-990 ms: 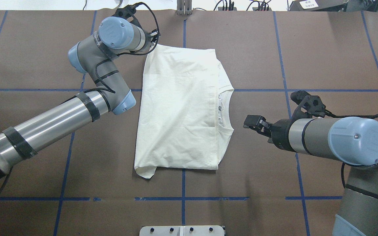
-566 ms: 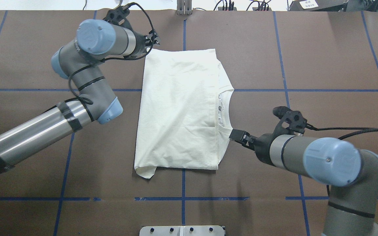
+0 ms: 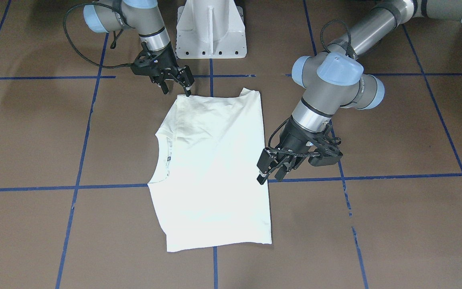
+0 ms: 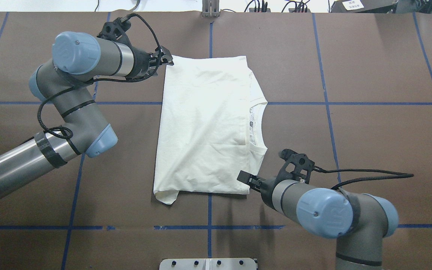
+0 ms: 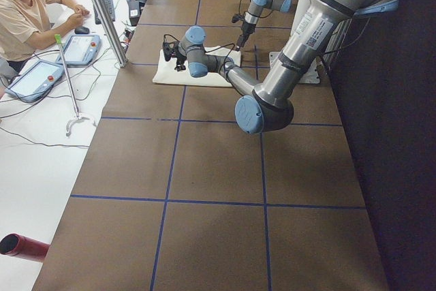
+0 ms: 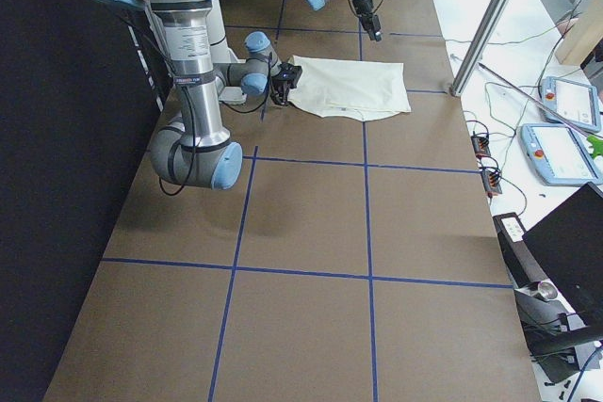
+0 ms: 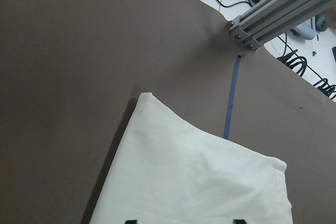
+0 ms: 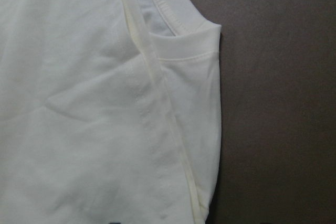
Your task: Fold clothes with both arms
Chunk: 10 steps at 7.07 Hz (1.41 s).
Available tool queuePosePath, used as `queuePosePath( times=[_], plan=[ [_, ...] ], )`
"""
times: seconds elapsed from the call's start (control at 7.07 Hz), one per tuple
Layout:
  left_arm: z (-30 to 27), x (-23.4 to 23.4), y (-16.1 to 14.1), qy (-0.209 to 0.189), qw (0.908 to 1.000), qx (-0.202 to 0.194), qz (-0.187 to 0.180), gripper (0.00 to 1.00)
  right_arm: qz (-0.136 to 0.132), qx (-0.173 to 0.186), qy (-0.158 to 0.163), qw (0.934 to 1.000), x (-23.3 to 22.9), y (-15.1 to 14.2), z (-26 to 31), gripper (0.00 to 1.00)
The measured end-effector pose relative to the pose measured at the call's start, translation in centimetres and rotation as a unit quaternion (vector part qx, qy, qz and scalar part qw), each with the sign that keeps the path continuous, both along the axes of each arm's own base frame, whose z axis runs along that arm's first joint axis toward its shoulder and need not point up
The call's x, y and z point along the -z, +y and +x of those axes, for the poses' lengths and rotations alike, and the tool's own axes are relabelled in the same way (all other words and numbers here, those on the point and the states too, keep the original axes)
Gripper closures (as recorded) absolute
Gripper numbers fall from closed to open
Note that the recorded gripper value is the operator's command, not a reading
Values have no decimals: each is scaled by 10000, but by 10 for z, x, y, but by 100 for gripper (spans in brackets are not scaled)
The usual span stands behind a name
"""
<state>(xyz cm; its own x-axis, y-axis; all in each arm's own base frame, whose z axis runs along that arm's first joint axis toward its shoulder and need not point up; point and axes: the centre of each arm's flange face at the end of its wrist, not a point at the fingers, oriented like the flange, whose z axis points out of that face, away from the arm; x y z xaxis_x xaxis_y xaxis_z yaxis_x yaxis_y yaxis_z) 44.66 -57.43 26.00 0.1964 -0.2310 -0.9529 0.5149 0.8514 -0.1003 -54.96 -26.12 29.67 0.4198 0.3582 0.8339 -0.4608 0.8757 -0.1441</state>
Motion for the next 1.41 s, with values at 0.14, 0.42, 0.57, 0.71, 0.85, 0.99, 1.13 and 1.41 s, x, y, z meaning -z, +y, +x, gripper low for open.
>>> queuePosePath(
  times=[0.14, 0.42, 0.57, 0.71, 0.85, 0.99, 1.13, 1.41],
  plan=[
    [0, 0, 0, 14, 10000, 4, -24, 32, -27, -7, 62, 10000, 0, 0, -4, 86],
    [1, -1, 1, 39, 9999, 30, -88, 32, -68, -45, 119, 9999, 0, -3, -3, 86],
    [1, -2, 1, 50, 9999, 41, -117, 32, -76, -54, 146, 9999, -2, -4, -4, 79],
    [1, -2, 1, 67, 9998, 56, -151, 32, -78, -64, 149, 9998, -2, -5, -4, 57],
    [1, -2, 1, 78, 9998, 68, -173, 32, -77, -76, 145, 9998, -1, -6, -3, 41],
    [1, -3, 0, 83, 9997, 81, -199, 32, -73, -88, 141, 9998, -1, -8, -2, 29],
    [2, -4, 0, 90, 9997, 90, -227, 32, -71, -95, 143, 9998, -1, -8, -1, 25],
    [3, -5, 1, 96, 9996, 98, -257, 32, -76, -92, 173, 9998, -3, -8, -2, 37]
  ],
)
